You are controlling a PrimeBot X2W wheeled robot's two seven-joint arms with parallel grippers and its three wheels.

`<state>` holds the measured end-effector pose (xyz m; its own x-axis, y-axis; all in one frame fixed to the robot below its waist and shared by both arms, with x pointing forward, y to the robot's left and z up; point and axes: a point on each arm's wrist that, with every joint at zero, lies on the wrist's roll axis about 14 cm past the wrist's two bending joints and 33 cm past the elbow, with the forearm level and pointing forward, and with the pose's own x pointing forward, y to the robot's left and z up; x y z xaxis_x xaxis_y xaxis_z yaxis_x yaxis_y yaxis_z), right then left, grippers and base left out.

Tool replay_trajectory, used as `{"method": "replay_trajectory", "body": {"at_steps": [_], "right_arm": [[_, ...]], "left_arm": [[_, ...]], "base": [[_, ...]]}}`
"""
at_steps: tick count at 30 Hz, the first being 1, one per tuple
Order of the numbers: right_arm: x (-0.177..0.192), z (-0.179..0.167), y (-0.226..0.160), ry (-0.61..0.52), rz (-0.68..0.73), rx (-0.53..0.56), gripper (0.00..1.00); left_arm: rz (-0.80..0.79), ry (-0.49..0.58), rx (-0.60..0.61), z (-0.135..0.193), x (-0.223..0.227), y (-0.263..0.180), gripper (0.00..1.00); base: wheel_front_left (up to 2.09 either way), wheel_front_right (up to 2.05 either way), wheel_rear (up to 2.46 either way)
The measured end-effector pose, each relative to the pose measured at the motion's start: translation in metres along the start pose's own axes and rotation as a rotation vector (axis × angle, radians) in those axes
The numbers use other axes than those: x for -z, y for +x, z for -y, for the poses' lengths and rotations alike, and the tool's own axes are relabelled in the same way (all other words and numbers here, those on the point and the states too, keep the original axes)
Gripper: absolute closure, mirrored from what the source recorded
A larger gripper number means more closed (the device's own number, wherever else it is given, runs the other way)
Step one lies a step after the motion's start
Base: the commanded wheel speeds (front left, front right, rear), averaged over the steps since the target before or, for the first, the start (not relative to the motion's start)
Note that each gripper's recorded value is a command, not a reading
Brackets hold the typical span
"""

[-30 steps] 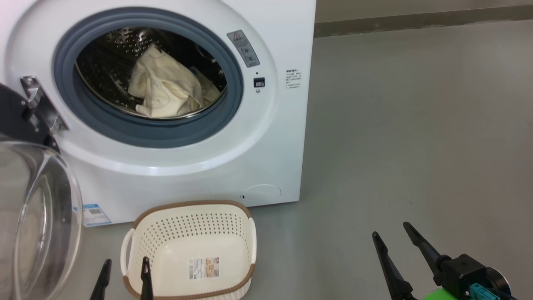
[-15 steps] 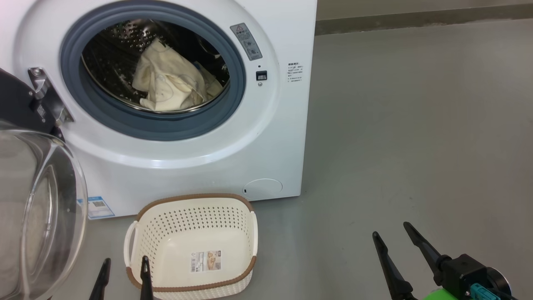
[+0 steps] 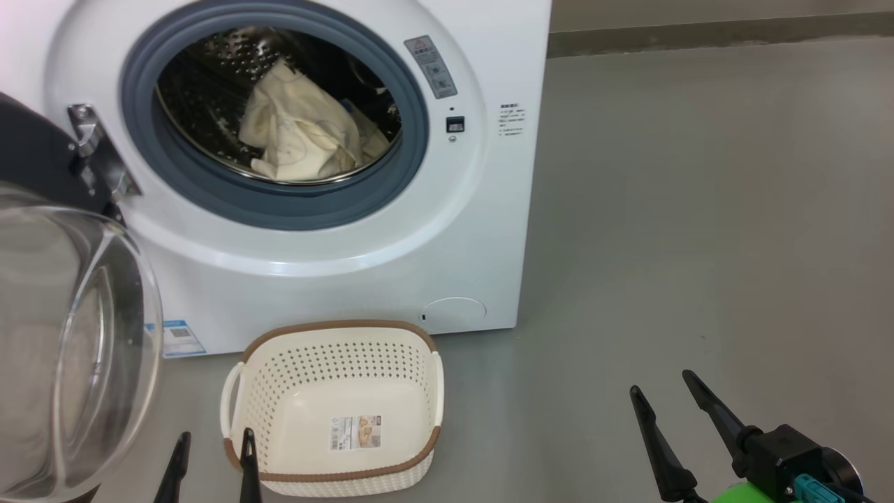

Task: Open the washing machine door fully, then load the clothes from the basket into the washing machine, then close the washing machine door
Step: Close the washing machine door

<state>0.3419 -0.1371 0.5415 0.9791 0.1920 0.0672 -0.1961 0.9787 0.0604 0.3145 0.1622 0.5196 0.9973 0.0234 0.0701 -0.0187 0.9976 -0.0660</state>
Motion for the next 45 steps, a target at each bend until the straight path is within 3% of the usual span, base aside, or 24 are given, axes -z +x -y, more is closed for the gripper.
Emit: {"method": "replay_trajectory", "body": {"at_steps": [13,30,45], "right_arm": [[0.002,-0.032,0.023,0.007,-0.005,-0.112,0.00],[0.014,-0.116,0.055,0.021,-0.033,-0.380,0.00],[0.016,-0.165,0.057,0.029,-0.045,-0.529,0.00]], "left_arm": [[0.031,0.012,-0.144,-0.037,-0.012,-0.016,0.00],[0.036,0.023,-0.401,-0.098,-0.017,-0.071,0.00],[0.052,0.014,-0.529,-0.122,-0.022,-0.106,0.00]], "base": [[0.00,0.00,0.00],[0.00,0.00,0.00],[0.00,0.00,0.00]]}}
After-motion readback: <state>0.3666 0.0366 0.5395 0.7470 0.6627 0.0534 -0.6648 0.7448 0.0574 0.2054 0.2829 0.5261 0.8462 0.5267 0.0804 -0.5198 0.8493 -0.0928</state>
